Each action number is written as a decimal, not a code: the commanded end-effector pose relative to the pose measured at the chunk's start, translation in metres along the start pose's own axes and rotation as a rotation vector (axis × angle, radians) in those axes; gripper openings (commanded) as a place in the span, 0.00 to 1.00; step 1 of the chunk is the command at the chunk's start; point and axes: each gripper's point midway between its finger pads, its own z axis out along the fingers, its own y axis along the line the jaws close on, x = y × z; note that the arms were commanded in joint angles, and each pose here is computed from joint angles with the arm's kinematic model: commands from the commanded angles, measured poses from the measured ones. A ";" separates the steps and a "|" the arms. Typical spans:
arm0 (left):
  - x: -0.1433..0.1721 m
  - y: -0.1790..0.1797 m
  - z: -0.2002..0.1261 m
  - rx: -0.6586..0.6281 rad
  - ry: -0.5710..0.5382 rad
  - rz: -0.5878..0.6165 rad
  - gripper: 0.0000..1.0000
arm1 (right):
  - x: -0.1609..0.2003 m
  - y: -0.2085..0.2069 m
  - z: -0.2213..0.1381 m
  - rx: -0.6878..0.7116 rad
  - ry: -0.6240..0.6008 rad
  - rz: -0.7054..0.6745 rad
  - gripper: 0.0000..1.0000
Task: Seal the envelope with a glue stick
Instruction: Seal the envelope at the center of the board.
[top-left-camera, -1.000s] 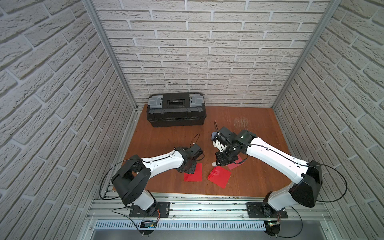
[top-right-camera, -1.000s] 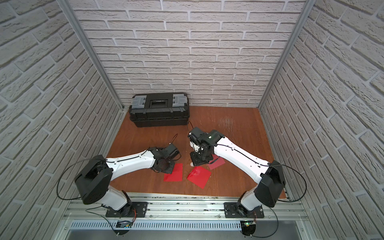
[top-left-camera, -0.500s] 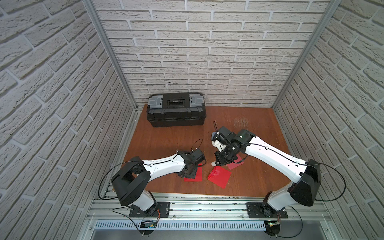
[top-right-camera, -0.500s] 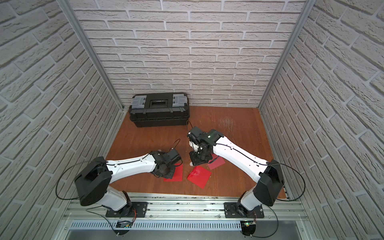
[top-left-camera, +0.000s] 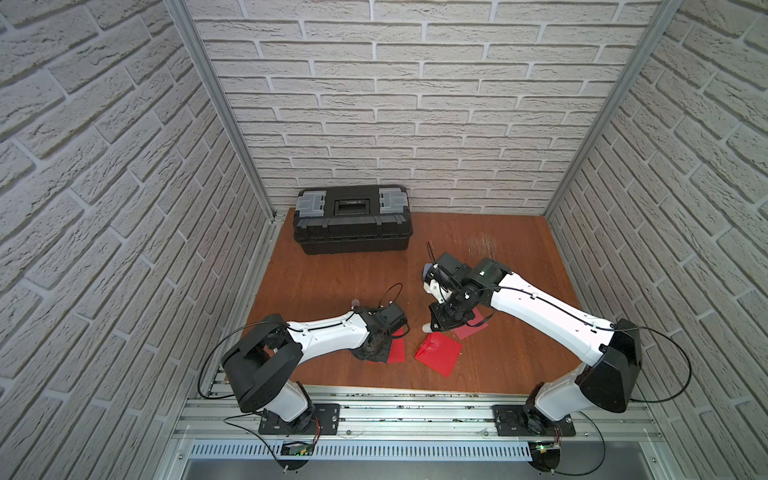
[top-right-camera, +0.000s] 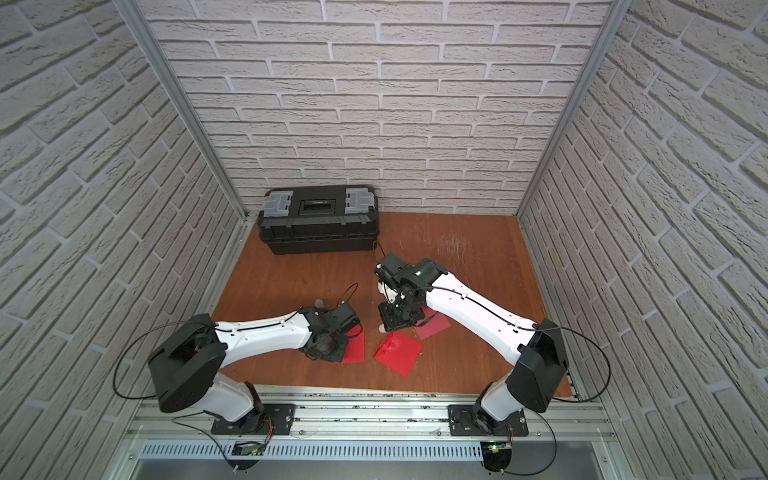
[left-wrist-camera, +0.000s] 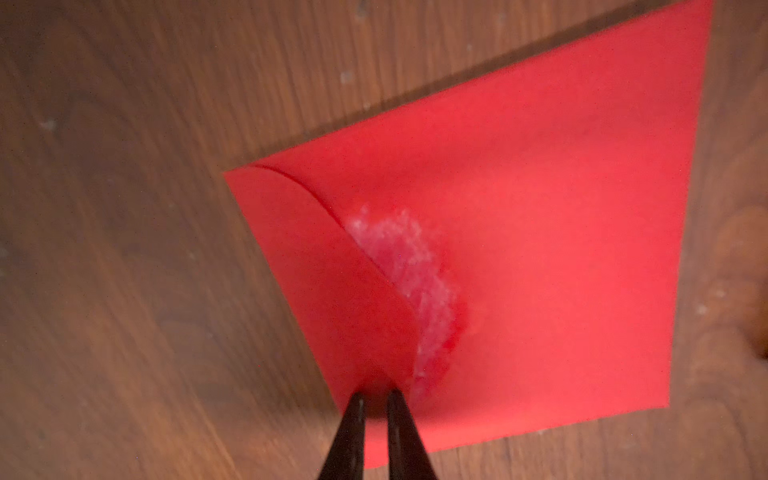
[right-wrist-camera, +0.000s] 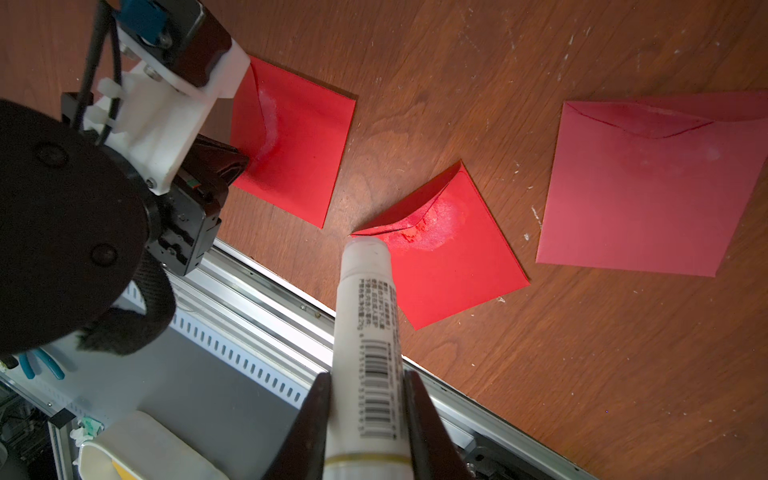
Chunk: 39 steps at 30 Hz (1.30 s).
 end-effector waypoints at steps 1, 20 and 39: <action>0.015 0.011 0.008 -0.050 0.052 0.010 0.15 | -0.004 0.003 -0.007 -0.009 -0.018 -0.007 0.03; -0.002 -0.002 0.001 -0.007 -0.005 0.007 0.16 | -0.004 0.003 -0.006 -0.006 -0.012 -0.009 0.03; -0.029 -0.001 -0.041 -0.042 -0.130 0.053 0.25 | -0.007 -0.026 -0.027 0.054 -0.077 0.027 0.03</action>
